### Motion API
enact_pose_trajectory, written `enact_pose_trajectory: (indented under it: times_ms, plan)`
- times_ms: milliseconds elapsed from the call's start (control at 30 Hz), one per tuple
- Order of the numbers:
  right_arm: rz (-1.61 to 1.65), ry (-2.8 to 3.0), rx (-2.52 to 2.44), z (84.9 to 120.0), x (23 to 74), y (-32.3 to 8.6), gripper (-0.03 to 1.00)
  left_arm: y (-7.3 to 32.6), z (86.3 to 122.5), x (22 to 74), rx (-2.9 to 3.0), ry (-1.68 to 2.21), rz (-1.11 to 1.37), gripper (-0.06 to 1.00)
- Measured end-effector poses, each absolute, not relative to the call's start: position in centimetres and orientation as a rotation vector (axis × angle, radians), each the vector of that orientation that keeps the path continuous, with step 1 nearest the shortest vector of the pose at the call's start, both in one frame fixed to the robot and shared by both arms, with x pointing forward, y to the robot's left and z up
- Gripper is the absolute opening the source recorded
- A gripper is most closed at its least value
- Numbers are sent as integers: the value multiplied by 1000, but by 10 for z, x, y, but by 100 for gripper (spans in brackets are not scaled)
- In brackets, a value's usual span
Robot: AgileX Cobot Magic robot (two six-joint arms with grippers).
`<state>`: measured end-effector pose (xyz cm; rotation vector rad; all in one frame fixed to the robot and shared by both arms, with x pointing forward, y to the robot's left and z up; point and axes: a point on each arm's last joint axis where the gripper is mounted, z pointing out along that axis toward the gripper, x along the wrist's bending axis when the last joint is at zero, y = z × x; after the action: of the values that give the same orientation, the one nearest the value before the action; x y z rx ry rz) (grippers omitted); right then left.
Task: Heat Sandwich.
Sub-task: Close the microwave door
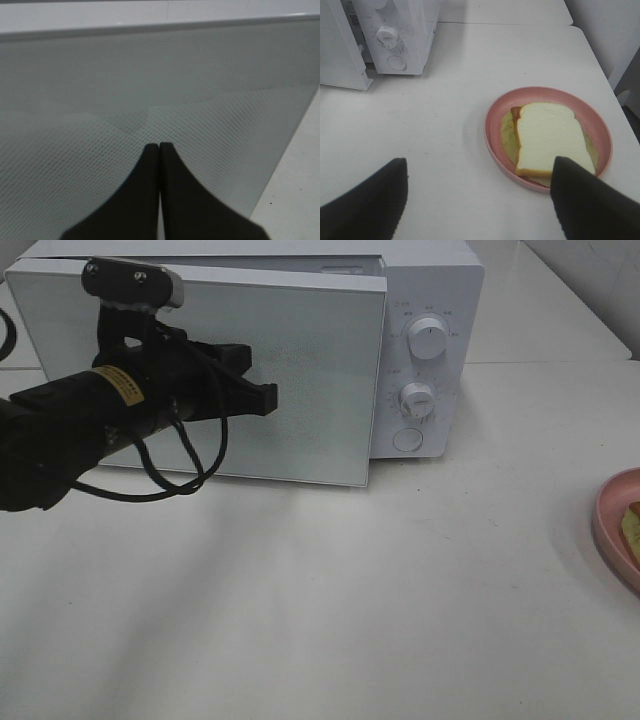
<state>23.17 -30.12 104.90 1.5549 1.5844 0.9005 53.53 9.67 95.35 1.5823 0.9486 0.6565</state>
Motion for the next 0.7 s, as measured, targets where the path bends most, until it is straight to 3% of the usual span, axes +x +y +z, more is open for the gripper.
enact_pose_trajectory:
  times_ms: [700]
  plan:
    - [900,1584,1555,1049,232,-301,76,37,954,575,1636,924,631,0]
